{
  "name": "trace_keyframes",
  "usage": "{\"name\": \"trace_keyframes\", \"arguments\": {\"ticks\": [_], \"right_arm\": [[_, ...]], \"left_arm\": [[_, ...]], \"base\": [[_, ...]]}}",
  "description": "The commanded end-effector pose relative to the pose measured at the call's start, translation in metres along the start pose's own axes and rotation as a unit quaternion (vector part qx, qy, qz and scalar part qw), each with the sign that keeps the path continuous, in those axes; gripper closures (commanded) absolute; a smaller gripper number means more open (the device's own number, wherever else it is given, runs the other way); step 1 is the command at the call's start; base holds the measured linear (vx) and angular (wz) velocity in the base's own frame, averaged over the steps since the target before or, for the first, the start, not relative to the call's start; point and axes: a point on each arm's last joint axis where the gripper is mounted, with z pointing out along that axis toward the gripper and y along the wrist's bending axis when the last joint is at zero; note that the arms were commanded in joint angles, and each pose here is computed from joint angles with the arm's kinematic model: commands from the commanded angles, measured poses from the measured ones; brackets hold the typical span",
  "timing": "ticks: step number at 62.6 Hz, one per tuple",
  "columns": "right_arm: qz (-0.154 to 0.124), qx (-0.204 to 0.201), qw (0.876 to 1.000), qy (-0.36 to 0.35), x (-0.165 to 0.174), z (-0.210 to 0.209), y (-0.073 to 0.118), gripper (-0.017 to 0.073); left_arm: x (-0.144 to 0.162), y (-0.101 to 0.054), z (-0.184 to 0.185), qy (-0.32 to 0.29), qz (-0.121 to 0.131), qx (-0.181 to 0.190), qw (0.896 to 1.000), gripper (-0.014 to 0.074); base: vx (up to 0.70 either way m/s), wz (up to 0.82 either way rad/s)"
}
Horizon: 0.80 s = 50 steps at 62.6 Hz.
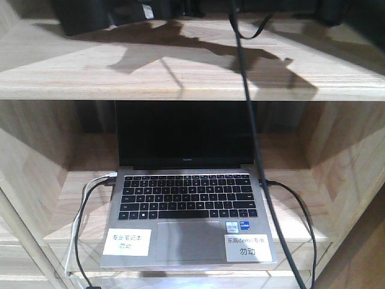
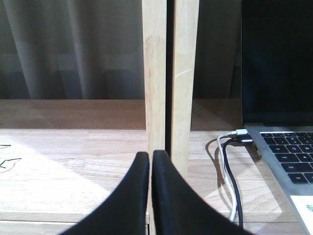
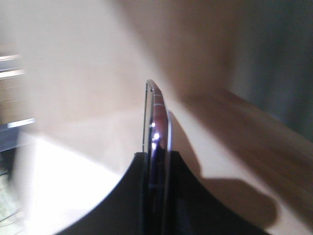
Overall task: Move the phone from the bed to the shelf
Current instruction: 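Raise the right gripper with the phone up over the upper shelf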
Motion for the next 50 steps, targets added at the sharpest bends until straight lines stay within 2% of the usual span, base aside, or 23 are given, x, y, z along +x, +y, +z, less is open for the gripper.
{"name": "trace_keyframes", "arguments": {"ticks": [1, 23, 50], "right_arm": [[-0.001, 0.014, 0.998, -0.053, -0.026, -0.013, 0.006, 0.0561], [0.015, 0.015, 0.999, -0.033, -0.008, 0.002, -0.007, 0.0561], [-0.001, 0.026, 1.000, -0.005, -0.001, 0.004, -0.010, 0.0540]], "left_arm": [[-0.006, 0.001, -0.001, -0.039, -0.005, -0.005, 0.999, 0.0593], [-0.006, 0.001, -0.001, -0.039, -0.005, -0.005, 0.999, 0.0593], [-0.006, 0.001, -0.001, -0.039, -0.005, -0.005, 0.999, 0.0593]], "base": [[0.00, 0.00], [0.00, 0.00], [0.00, 0.00]]}}
